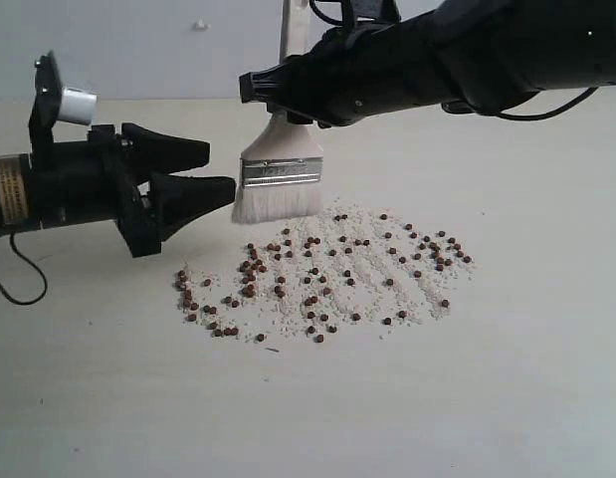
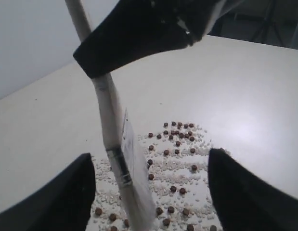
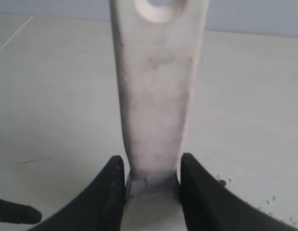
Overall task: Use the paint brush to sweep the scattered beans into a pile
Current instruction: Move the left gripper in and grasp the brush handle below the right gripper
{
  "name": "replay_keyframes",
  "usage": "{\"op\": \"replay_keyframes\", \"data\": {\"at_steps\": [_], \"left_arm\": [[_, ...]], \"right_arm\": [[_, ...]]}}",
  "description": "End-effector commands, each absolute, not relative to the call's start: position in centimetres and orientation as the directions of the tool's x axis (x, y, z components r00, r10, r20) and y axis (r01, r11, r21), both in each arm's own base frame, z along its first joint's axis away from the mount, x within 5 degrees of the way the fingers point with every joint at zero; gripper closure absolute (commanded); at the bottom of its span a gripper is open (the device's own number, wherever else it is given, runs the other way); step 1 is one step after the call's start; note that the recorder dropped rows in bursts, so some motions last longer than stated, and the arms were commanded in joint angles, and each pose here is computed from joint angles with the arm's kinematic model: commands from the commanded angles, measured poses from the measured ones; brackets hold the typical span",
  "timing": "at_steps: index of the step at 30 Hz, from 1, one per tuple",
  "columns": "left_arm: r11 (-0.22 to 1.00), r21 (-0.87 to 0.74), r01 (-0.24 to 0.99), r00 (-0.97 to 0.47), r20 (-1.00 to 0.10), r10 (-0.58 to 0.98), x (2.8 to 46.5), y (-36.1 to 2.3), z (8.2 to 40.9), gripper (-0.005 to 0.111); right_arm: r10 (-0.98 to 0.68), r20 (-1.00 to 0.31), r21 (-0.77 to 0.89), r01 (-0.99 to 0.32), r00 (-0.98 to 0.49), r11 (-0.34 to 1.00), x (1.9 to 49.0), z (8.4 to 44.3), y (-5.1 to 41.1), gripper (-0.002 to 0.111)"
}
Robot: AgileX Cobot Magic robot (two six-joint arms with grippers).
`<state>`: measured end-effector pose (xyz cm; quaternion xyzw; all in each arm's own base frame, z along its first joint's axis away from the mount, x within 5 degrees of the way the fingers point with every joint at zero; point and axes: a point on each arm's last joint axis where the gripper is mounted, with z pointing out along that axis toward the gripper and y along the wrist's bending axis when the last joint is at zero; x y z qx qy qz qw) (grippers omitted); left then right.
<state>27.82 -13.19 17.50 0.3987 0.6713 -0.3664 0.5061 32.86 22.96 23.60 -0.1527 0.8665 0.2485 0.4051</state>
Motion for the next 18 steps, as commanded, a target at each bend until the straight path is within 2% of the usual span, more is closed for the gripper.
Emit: {"op": "replay_keyframes", "data": {"at_steps": [1,3,8,18], "left_arm": [[0.473,-0.162,0.866,-0.261,-0.953,0.152,29.4,-13.9,16.5,0.044],[0.52,-0.218,0.826,-0.323,-0.939,0.12,30.3,-13.8,15.6,0.044],[0.514,-0.231,0.826,-0.338,-0.933,0.124,31.4,-14.2,14.4,0.044],[0.429,-0.216,0.877,-0.294,-0.947,0.126,31.6,-17.3,14.7,0.044]], "right_arm": [[-0.064,-0.801,0.28,-0.466,-0.596,0.839,33.2,24.1,22.8,0.108],[-0.068,-0.806,0.27,-0.467,-0.588,0.842,33.3,24.1,22.8,0.108],[-0.061,-0.811,0.266,-0.46,-0.582,0.847,33.4,24.1,22.7,0.108],[-0.054,-0.819,0.268,-0.464,-0.571,0.844,33.6,24.6,22.9,0.108]]}}
